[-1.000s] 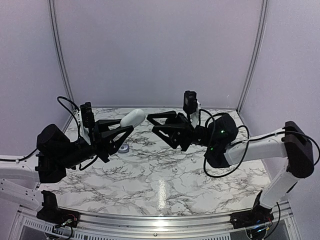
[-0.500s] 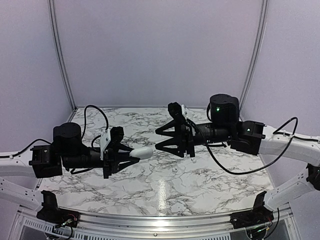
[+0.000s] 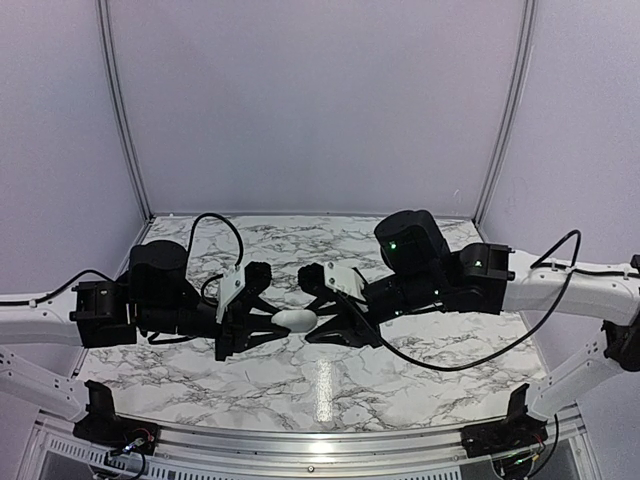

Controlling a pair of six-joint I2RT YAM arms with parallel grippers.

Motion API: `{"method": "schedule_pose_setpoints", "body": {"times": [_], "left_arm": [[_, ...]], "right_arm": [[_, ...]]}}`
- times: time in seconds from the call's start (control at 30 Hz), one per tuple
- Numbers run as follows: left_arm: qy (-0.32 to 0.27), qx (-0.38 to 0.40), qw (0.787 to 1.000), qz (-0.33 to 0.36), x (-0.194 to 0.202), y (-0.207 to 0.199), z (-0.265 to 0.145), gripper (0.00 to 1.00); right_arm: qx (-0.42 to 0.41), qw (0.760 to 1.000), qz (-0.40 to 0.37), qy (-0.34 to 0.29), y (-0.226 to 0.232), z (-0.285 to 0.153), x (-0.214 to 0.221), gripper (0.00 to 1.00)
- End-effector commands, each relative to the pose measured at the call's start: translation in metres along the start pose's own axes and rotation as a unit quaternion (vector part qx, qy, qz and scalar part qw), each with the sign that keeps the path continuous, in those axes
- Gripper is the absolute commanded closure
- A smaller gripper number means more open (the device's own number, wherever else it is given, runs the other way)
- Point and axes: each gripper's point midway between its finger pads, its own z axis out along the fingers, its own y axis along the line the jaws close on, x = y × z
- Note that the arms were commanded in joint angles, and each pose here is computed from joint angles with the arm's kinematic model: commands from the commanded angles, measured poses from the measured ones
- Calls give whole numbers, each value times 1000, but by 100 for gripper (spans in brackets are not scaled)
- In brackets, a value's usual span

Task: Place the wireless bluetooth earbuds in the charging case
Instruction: Pass from the left arm to the right

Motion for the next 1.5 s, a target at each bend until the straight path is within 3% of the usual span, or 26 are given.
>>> {"method": "schedule_pose_setpoints", "body": {"times": [0.0, 0.33, 0.53, 0.67, 0.83, 0.9, 1.0, 1.07, 1.23, 1.47], "left_arm": [[-9, 9, 1000, 9, -13, -2, -2, 100], [10, 27, 1000, 10, -4, -7, 5, 100], [10, 24, 1000, 13, -5, -6, 5, 100], [9, 23, 1000, 14, -6, -6, 4, 100], [10, 19, 1000, 10, -3, -5, 5, 99], [-1, 5, 1000, 10, -4, -1, 3, 90], [-47, -28, 998, 14, -13, 6, -11, 71], [-87, -42, 995, 20, -20, 8, -23, 65], [-140, -63, 988, 26, -34, 11, -38, 63], [-147, -21, 989, 12, -44, 1, -29, 59]], "right_arm": [[4, 1000, -14, 5, -1, 1, -9, 62], [-7, 1000, -16, 7, 3, 6, -12, 65], [-13, 1000, -20, 18, 8, 10, -6, 73], [-17, 999, -18, 25, 11, 11, -2, 71], [-14, 999, -18, 23, 10, 10, -1, 93], [-6, 1000, -18, 17, 8, 9, -2, 99], [9, 1000, -10, -11, 4, 6, -12, 100], [25, 998, -6, -54, -1, -2, -27, 100], [33, 985, -13, -169, -5, -25, -71, 100], [14, 975, -25, -219, -1, -32, -86, 100]]}}
